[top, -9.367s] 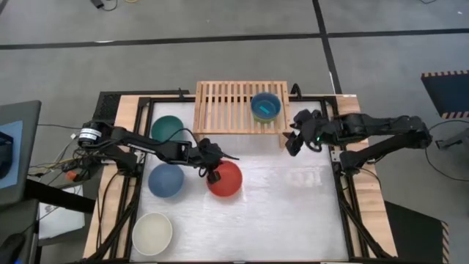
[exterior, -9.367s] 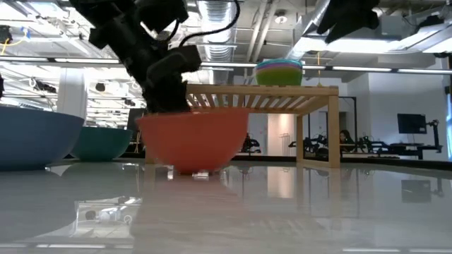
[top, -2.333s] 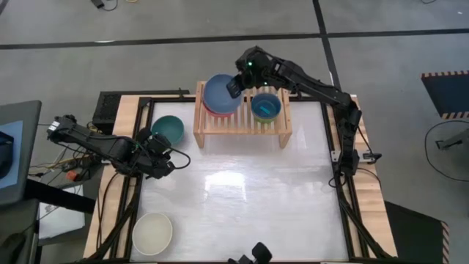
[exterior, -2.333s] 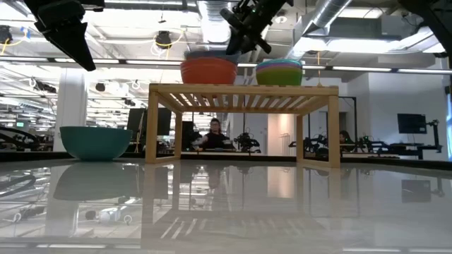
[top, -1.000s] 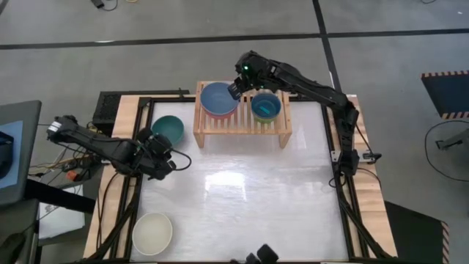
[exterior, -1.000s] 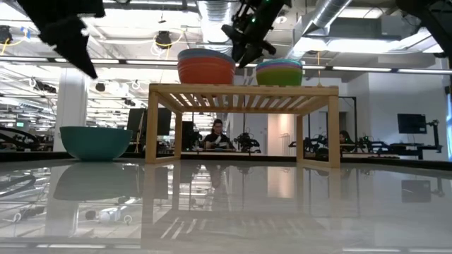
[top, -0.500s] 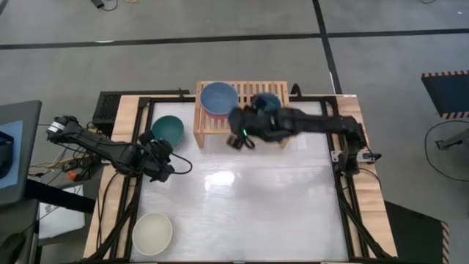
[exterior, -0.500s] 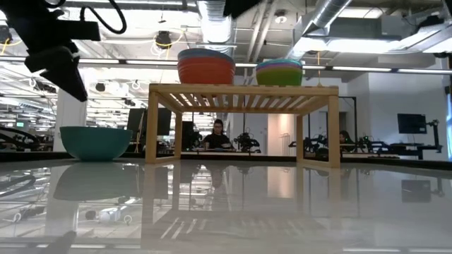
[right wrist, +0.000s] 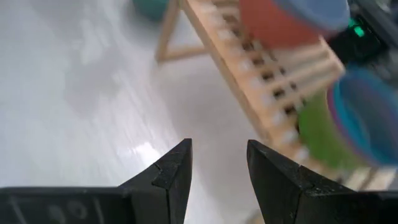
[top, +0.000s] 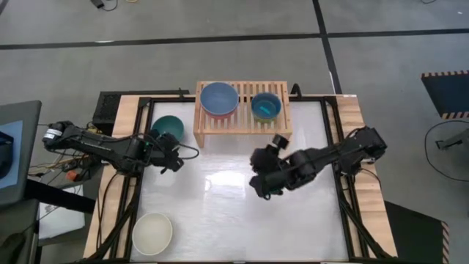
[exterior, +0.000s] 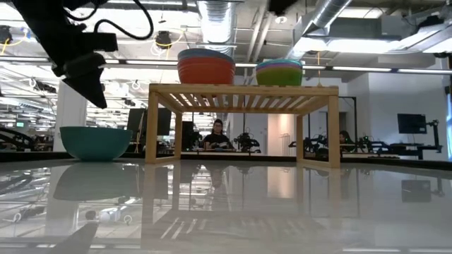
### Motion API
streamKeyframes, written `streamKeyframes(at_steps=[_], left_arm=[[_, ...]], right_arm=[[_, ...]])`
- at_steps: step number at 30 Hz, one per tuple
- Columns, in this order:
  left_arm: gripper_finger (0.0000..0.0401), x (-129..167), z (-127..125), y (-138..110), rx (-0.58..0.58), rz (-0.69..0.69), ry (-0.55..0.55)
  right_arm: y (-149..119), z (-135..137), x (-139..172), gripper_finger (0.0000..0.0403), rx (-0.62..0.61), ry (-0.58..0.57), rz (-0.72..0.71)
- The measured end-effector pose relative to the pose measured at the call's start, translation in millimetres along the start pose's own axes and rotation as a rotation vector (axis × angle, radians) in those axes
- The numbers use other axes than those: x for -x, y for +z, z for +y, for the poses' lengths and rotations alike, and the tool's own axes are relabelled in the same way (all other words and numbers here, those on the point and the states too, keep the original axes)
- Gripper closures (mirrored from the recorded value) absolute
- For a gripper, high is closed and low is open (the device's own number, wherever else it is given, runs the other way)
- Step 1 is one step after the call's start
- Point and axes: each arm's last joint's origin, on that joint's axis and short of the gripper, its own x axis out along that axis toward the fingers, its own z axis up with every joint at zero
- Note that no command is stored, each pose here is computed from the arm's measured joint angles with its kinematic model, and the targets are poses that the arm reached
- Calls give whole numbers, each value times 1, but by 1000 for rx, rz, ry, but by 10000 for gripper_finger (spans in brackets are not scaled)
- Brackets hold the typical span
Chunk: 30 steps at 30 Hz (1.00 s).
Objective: Place and stack bowls onto a shelf
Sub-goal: Stack the green bowl on top of the blue bowl on the shelf
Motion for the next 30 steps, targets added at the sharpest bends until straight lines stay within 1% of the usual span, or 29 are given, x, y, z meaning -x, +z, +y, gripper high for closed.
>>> streamKeyframes(at_steps=[4,6,9,13,16,19,24,27,30], left_arm=[[264,-6,7,4,47,33,19],[264,-9,10,5,63,58,14],[264,-11,12,6,85,88,4],[264,-13,15,7,41,105,4],[264,-15,18,8,17,111,16],[264,-17,22,10,17,116,36],[264,-22,28,12,-4,159,8],[264,-24,32,13,10,166,22],[264,-25,33,14,-8,175,16]], right_arm=[[-42,7,-21,224,-96,-51,71],[-63,13,-32,224,-130,-54,101],[-88,23,-45,224,-170,-16,105],[-112,34,-65,224,-231,37,101],[-121,37,-77,224,-272,70,101],[-125,36,-83,224,-279,85,128],[-125,35,-84,224,-264,86,131],[-125,35,-84,224,-259,89,134],[-125,36,-84,224,-254,91,135]])
